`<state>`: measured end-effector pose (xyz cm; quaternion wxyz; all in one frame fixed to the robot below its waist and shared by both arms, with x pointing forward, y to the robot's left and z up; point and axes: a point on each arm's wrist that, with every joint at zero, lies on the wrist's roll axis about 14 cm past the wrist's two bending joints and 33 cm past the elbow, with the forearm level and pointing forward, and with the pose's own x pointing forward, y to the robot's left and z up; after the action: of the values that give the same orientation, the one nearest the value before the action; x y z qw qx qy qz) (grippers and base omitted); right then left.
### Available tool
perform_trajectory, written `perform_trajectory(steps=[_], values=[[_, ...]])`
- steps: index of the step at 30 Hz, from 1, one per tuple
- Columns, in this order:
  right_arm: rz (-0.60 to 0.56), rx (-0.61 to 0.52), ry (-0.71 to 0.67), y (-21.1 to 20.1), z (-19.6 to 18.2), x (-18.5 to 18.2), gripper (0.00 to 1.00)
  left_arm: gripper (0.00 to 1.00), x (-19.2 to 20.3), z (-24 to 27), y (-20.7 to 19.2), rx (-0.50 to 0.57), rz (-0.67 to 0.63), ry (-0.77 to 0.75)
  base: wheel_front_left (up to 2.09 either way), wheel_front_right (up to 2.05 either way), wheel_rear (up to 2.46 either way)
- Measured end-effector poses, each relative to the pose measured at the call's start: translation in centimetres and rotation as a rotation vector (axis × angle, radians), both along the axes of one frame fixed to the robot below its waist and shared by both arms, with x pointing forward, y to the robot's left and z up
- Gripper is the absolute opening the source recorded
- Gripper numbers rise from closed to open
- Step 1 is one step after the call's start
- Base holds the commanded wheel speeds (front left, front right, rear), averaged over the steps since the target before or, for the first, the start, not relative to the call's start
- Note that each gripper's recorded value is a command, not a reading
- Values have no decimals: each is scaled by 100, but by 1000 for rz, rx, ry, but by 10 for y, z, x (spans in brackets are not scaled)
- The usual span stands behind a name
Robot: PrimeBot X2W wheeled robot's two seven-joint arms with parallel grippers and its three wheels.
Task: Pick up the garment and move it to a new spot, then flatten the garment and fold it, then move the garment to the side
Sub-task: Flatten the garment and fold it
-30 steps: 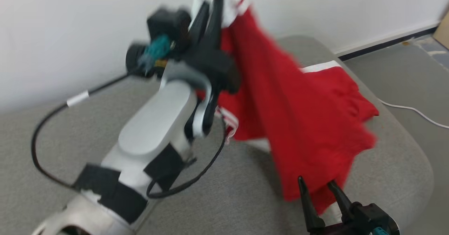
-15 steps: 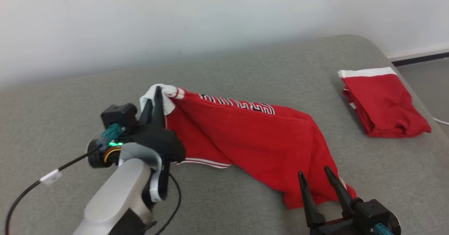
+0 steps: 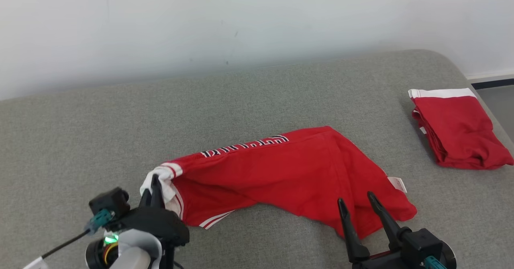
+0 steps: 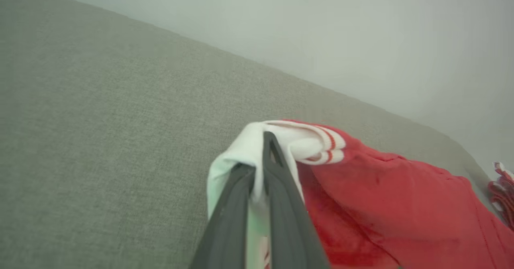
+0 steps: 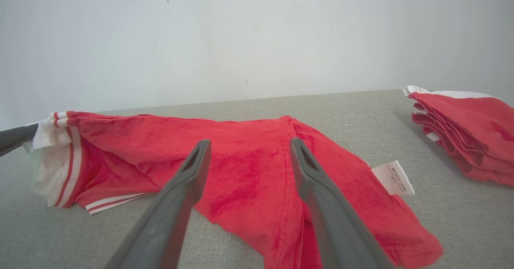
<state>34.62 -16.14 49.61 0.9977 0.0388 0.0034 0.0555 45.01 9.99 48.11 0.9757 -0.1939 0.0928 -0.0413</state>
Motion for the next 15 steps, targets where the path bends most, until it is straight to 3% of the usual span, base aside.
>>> perform_trajectory(steps=[1,2,8,15], values=[[0,-1,2,0,0,0,100,25,-3,-5,3,-31,16,21,0,0,0],[0,-1,4,0,-1,0,100,100,-6,-11,5,-39,27,40,0,0,0],[4,-1,8,1,-2,2,100,100,-12,-25,49,-11,163,78,0,0,0],[21,0,6,6,-2,6,100,100,-14,-4,99,3,297,2,0,0,0]])
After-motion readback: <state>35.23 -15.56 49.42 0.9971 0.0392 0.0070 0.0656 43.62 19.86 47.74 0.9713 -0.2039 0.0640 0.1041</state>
